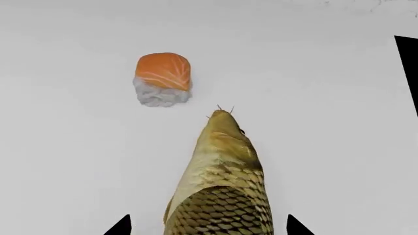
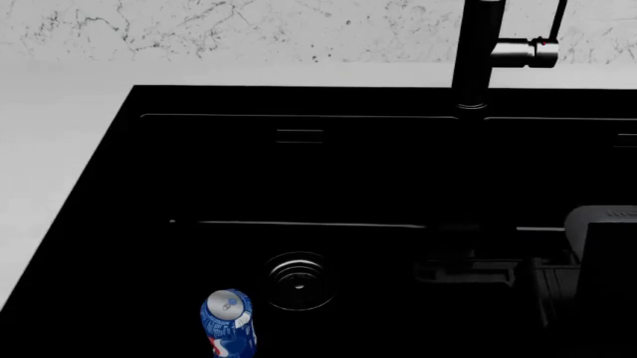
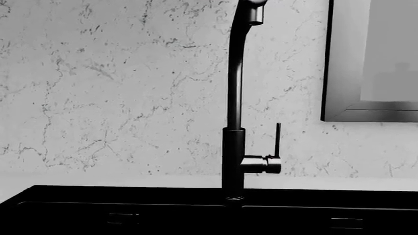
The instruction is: Pick the fish from the counter and place it in the sink
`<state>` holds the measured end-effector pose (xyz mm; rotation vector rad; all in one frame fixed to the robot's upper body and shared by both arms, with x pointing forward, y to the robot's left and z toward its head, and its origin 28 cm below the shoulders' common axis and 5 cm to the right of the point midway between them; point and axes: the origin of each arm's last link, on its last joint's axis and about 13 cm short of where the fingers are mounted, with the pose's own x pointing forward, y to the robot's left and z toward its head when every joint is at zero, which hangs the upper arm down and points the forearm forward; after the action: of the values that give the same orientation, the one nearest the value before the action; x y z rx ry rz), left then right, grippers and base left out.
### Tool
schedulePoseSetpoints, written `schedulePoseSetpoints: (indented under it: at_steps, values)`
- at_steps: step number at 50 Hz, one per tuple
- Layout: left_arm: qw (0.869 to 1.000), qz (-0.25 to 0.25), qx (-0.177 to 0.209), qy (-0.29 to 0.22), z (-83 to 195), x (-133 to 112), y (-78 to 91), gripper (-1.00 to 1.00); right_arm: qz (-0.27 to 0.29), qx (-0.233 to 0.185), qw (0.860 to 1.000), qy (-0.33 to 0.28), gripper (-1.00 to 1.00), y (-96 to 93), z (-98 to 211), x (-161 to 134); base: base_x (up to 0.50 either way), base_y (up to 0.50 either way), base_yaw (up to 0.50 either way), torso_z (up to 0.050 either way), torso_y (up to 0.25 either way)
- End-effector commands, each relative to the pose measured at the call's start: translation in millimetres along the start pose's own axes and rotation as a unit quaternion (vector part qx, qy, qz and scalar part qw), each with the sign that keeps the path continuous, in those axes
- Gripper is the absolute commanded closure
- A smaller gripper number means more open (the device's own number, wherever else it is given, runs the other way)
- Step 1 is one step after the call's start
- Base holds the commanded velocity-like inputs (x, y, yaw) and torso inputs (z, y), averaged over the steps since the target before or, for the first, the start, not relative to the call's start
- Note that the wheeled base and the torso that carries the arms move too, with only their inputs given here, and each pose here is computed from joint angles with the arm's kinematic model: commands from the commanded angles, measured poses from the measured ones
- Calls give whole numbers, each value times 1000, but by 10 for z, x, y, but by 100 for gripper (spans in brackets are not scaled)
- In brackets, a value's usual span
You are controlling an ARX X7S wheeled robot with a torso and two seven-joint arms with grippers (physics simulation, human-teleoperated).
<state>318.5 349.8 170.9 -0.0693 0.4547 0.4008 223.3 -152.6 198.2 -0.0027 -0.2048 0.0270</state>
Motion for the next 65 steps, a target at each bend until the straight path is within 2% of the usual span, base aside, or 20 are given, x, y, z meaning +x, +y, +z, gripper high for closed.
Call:
schedulePoseSetpoints:
  at_steps: [1,13,19,24,29,36,45,55,62,65]
  values:
    - [999,-8,9,37,-200,50,-2,100,0,2,1000,2,-100,-2,-19,2,0,0,0,0,0]
    - [1000,-7,21,-9,-101,-67,-25,100,-2,6,1000,2,-100,-11,-34,-20,0,0,0,0,0]
    - [997,-19,9,-78,146,-217,-86,100,-1,8,1000,1,-100,-11,-43,-17,0,0,0,0,0]
    - [988,-54,-1,-144,562,-471,-201,100,0,7,1000,0,-100,-17,-45,-14,0,0,0,0,0]
    - [983,-85,2,-164,774,-582,-332,100,0,9,1000,1,-100,-17,-61,-9,0,0,0,0,0]
    - [973,-132,19,-189,1002,-657,-600,100,3,9,1000,3,-100,-8,-76,14,0,0,0,0,0]
    - [963,-189,41,-187,1074,-629,-950,100,4,14,1000,5,-100,-4,-106,13,0,0,0,0,0]
    - [944,-261,112,-167,967,-566,-1396,100,6,16,1000,4,-100,-4,-124,1,0,0,0,0,0]
    - [933,-305,125,-144,927,-557,-1601,100,9,15,1000,4,-100,9,-120,6,0,0,0,0,0]
    - [931,-322,119,-127,873,-553,-1675,100,8,16,1000,3,-100,11,-120,5,0,0,0,0,0]
